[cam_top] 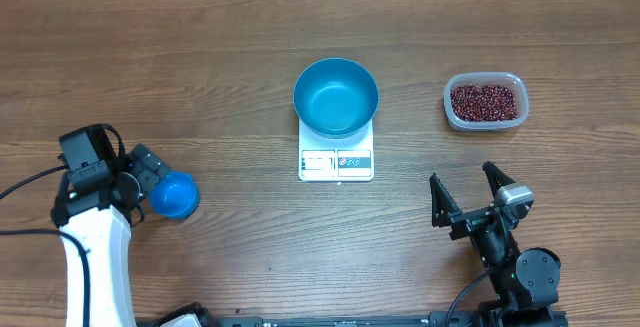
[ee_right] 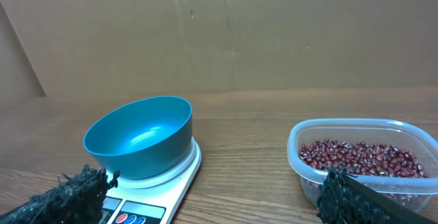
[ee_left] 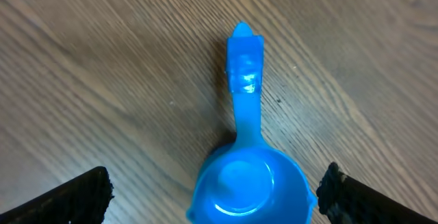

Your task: Scoop item into bowl and weigh 150g on scale

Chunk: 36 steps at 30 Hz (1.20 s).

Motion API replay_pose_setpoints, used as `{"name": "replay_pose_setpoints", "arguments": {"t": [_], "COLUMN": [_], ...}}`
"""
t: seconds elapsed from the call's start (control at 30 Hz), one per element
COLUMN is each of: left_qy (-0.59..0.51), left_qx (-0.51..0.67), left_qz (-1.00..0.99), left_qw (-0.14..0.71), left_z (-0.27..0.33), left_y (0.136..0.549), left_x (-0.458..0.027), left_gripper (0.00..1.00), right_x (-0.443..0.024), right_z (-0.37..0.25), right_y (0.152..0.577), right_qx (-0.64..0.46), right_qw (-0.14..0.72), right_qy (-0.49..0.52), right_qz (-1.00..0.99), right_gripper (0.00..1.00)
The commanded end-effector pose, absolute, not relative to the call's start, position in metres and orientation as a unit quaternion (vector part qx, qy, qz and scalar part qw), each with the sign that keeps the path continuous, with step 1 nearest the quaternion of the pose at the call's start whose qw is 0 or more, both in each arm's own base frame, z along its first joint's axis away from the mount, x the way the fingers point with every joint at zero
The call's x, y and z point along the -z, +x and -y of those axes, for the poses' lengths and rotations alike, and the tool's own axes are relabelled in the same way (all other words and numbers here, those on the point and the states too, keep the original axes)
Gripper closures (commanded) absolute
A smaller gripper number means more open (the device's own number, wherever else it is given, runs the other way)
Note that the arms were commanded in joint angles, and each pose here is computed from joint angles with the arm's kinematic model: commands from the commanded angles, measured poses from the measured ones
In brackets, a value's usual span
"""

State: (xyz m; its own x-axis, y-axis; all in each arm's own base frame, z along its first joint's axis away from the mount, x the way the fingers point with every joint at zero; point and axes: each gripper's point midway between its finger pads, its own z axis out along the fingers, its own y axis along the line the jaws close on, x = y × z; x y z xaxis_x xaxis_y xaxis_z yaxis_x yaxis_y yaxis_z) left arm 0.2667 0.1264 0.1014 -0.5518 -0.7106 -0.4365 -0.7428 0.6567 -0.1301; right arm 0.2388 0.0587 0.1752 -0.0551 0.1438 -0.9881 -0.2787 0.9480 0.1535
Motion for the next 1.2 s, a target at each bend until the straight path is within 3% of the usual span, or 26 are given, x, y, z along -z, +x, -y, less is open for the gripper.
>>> {"name": "replay_pose_setpoints", "arguments": {"t": [0.0, 0.3, 0.43, 0.53, 0.67, 0.87, 1.17], "left_qy": [-0.402, -0.398, -0.398, -0.397, -0.396, -0.395, -0.394], "left_qx": [-0.032, 0.004, 0.006, 0.007, 0.01, 0.014, 0.022], "left_qz": [-0.892, -0.903, -0.904, -0.903, -0.902, -0.9, -0.901], "left_qw": [0.206, 0.16, 0.155, 0.163, 0.172, 0.182, 0.182], "left_z": [-0.127, -0.12, -0.121, -0.122, -0.123, -0.123, -0.121], "left_y": [0.272, 0.291, 0.294, 0.298, 0.302, 0.307, 0.308], "left_x": [-0.078, -0.026, -0.017, -0.018, -0.02, -0.022, -0.022], "left_gripper": [0.0, 0.0, 0.05, 0.18, 0.46, 0.7, 0.89], "right_x": [-0.173, -0.173, -0.173, -0.173, -0.173, -0.173, -0.173], "right_z": [-0.061, -0.061, -0.061, -0.061, -0.061, -0.061, -0.061], "right_y": [0.238, 0.238, 0.238, 0.238, 0.238, 0.238, 0.238], "right_qx": [-0.16, -0.16, -0.16, -0.16, -0.16, -0.16, -0.16], "right_qw": [0.686, 0.686, 0.686, 0.686, 0.686, 0.686, 0.686], "right_qy": [-0.049, -0.049, -0.049, -0.049, -0.049, -0.049, -0.049], "right_qz": [-0.709, -0.709, -0.709, -0.709, -0.709, -0.709, -0.709], "right_gripper": [0.0, 0.0, 0.0, 0.0, 0.0, 0.0, 0.0]}}
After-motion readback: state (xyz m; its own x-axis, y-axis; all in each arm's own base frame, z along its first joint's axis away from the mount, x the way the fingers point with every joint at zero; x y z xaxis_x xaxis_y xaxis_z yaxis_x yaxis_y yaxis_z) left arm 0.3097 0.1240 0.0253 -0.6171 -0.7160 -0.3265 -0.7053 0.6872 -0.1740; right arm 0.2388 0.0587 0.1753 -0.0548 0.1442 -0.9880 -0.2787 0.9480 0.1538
